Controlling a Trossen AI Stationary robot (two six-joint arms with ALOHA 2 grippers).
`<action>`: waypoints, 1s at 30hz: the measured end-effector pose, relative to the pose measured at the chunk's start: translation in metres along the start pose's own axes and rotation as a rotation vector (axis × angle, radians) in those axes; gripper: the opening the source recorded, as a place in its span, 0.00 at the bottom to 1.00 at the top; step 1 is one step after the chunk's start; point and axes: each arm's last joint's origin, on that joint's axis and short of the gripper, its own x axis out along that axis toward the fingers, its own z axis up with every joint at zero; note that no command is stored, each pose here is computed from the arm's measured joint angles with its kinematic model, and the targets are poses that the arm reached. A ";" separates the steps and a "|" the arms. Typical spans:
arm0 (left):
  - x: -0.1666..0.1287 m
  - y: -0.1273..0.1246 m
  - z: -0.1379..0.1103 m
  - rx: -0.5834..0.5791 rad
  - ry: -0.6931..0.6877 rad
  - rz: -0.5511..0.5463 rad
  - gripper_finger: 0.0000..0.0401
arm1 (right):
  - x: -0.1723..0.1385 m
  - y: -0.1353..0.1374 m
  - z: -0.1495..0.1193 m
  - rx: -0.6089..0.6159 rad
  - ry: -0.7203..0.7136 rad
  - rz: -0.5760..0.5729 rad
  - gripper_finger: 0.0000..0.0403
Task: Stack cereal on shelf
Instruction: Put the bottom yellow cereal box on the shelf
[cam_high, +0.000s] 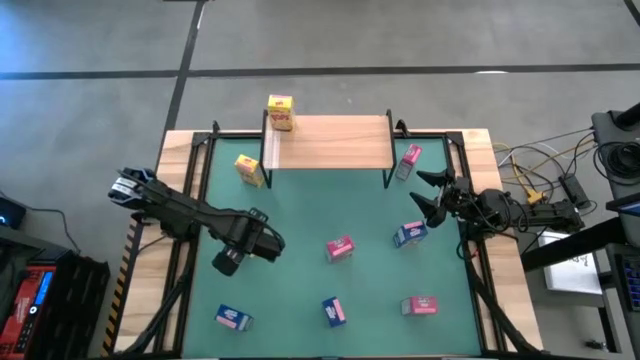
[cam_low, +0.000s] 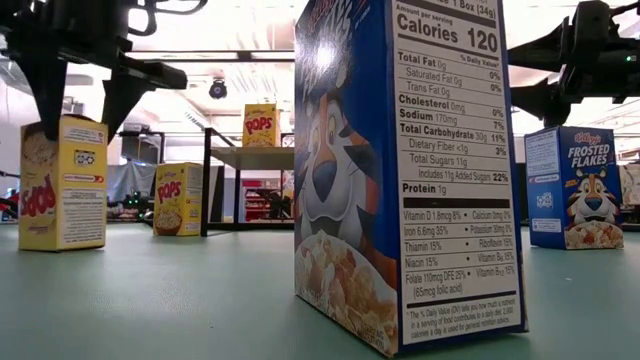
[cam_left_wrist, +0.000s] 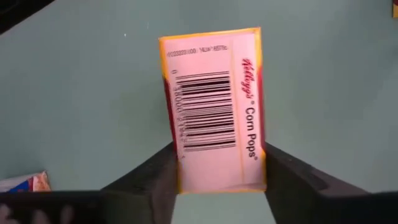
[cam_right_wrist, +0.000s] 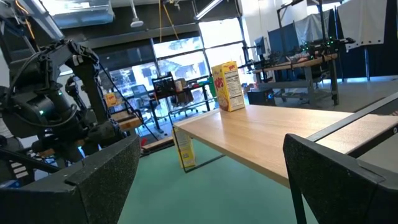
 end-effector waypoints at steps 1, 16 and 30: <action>0.001 0.000 0.000 0.005 -0.005 0.001 0.39 | 0.000 0.000 0.000 0.000 -0.001 0.000 0.95; 0.003 -0.007 0.004 0.432 -0.125 -0.235 0.35 | 0.000 0.000 0.000 0.000 -0.001 0.000 0.95; 0.028 -0.012 0.002 0.878 -0.334 -0.471 0.35 | 0.000 0.000 0.000 0.000 0.000 0.000 0.95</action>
